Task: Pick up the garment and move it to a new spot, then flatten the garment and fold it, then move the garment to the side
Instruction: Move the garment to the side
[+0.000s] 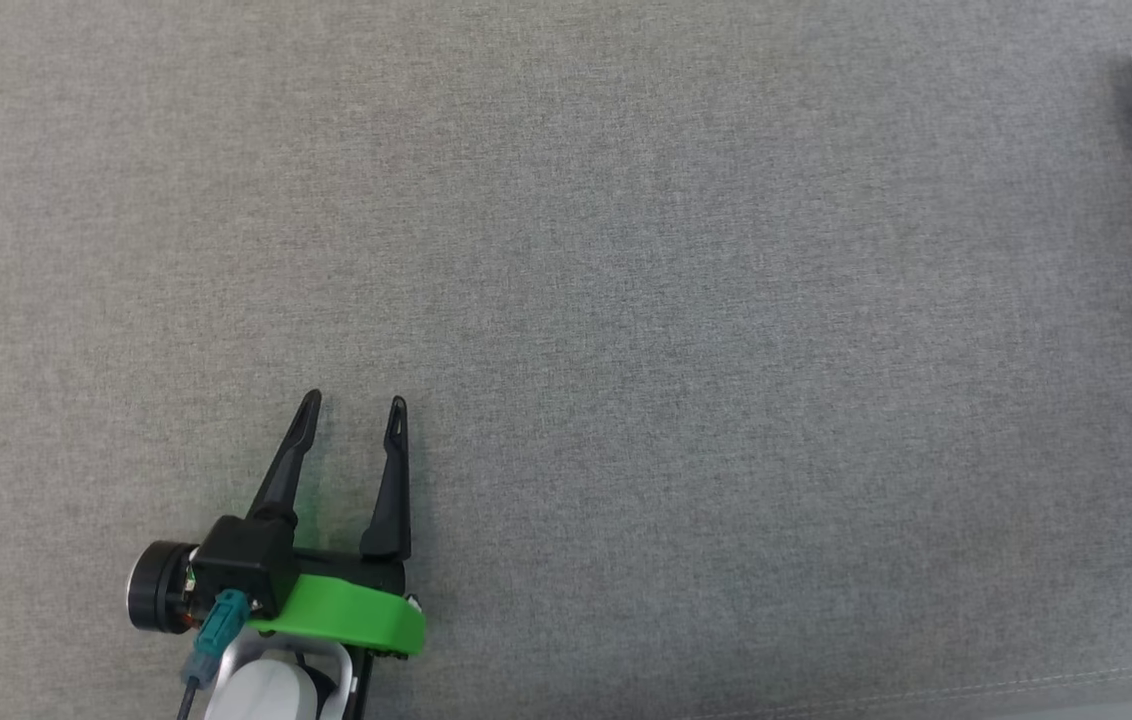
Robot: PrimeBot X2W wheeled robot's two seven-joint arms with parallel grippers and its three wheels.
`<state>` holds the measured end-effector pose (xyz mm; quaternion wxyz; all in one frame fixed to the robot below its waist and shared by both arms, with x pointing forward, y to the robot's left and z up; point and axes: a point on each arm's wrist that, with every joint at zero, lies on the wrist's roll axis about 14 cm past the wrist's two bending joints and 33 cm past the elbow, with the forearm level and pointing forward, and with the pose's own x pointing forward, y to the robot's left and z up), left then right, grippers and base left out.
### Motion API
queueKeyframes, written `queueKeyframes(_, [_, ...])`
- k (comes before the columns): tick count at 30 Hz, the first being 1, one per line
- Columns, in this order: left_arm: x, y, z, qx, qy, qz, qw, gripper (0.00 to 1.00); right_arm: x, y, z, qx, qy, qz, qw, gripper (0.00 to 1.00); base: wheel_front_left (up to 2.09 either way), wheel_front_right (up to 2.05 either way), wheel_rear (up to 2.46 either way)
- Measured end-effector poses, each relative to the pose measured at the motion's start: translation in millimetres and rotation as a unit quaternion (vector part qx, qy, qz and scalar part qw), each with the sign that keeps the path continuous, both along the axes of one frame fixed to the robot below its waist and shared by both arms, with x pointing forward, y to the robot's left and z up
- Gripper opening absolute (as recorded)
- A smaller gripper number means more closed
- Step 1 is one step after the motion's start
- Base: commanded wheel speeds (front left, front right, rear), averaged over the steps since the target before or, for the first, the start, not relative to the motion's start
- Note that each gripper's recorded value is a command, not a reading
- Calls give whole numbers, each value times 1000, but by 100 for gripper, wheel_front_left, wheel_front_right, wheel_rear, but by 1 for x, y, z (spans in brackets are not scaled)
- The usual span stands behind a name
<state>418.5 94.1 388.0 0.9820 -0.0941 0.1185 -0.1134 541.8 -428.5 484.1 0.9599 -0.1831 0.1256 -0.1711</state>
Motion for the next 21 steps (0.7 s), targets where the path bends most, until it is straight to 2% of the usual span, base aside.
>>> queueKeyframes(11, [7, 5, 25, -9, -32, 11, 999, 100, 16, 72, 32, 21, -71, 83, 994, 100, 0, 0, 0])
queueKeyframes(21, [2, 34, 71, -13, -86, 71, 994, 100, -15, 153, 58, 94, -132, 165, 973, 100, 0, 0, 0])
